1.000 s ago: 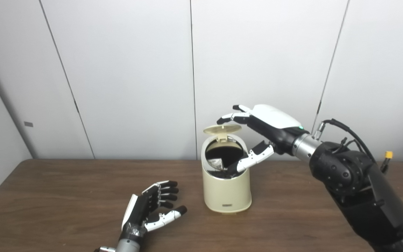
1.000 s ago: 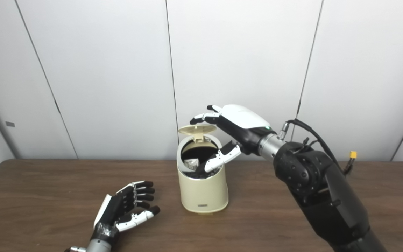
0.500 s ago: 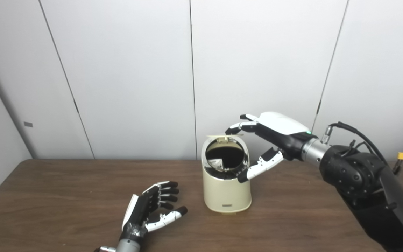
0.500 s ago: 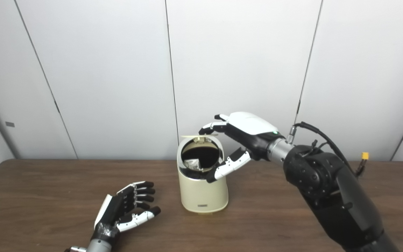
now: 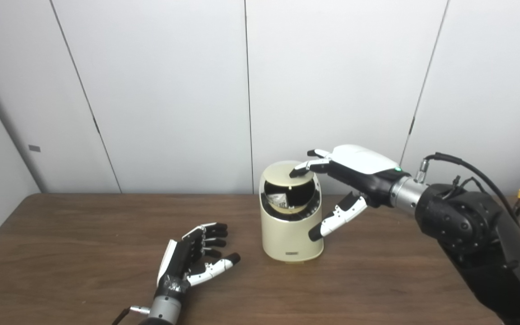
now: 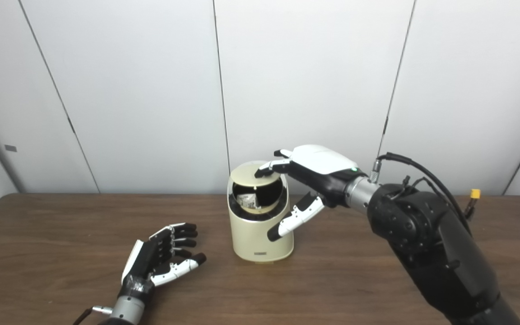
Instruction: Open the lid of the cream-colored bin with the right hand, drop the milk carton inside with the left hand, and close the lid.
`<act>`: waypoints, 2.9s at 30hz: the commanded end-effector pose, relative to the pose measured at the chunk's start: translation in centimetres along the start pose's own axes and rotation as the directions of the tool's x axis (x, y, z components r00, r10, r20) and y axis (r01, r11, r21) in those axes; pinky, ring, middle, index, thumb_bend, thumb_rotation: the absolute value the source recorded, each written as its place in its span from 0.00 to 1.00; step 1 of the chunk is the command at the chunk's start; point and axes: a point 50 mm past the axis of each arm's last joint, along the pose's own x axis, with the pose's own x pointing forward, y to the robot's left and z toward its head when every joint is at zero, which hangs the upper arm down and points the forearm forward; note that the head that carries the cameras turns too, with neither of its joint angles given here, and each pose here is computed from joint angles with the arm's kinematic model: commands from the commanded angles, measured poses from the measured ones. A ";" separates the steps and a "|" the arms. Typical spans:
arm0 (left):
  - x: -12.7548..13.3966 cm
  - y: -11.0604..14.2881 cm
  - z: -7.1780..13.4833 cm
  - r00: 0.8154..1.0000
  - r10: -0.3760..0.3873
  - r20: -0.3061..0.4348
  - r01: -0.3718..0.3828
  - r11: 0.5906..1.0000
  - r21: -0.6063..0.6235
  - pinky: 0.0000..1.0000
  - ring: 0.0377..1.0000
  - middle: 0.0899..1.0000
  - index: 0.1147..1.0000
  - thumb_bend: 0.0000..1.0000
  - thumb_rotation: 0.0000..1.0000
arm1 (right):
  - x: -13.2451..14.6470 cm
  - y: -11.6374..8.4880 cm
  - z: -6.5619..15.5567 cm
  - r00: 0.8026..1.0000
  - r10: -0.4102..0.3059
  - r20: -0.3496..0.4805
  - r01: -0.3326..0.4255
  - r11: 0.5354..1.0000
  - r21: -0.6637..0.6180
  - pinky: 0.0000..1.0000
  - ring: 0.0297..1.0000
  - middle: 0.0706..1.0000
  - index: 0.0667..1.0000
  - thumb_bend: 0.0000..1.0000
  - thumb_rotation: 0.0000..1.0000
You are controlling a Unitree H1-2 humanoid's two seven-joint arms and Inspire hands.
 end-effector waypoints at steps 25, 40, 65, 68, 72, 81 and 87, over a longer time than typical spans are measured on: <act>-0.3 -0.6 0.4 1.000 0.015 0.007 -0.014 1.000 -0.009 0.58 0.66 0.69 0.70 0.75 0.16 | 1.3 1.2 1.9 0.996 0.041 0.076 -0.023 0.973 -0.229 1.00 1.00 0.81 0.82 0.85 0.50; -0.4 -0.3 0.7 1.000 0.019 0.011 -0.019 1.000 -0.011 0.57 0.66 0.68 0.70 0.75 0.16 | 0.9 2.1 1.0 0.989 0.145 -0.021 -0.146 0.951 -0.273 1.00 1.00 0.82 0.83 0.84 0.49; -0.5 -0.1 0.5 1.000 0.017 0.002 -0.017 1.000 -0.017 0.57 0.65 0.68 0.70 0.75 0.17 | 0.1 3.8 -0.4 0.989 0.126 -0.076 -0.147 0.874 -0.462 1.00 1.00 0.84 0.85 0.80 0.59; -0.5 -0.2 0.5 1.000 0.016 0.004 -0.016 1.000 -0.021 0.58 0.65 0.68 0.70 0.75 0.16 | 0.1 3.5 -0.3 0.993 0.105 -0.049 -0.116 0.889 -0.444 1.00 1.00 0.83 0.84 0.81 0.58; -0.5 -0.2 0.4 1.000 0.015 0.000 -0.015 1.000 -0.021 0.58 0.66 0.69 0.70 0.75 0.17 | 0.0 3.2 -0.3 0.998 0.065 -0.004 -0.061 0.910 -0.409 1.00 1.00 0.81 0.83 0.81 0.56; -0.3 -0.2 0.1 1.000 0.010 0.000 -0.010 1.000 -0.008 0.58 0.65 0.68 0.70 0.75 0.18 | 0.1 2.2 -0.7 0.989 -0.132 0.074 0.147 0.952 -0.267 0.98 0.99 0.87 0.88 0.77 0.51; 0.0 -0.5 -0.2 1.000 0.007 -0.002 -0.007 1.000 -0.014 0.58 0.66 0.69 0.71 0.75 0.17 | 0.0 1.7 -0.8 0.969 -0.242 0.046 0.244 0.923 -0.298 0.97 1.00 0.94 0.95 0.76 0.49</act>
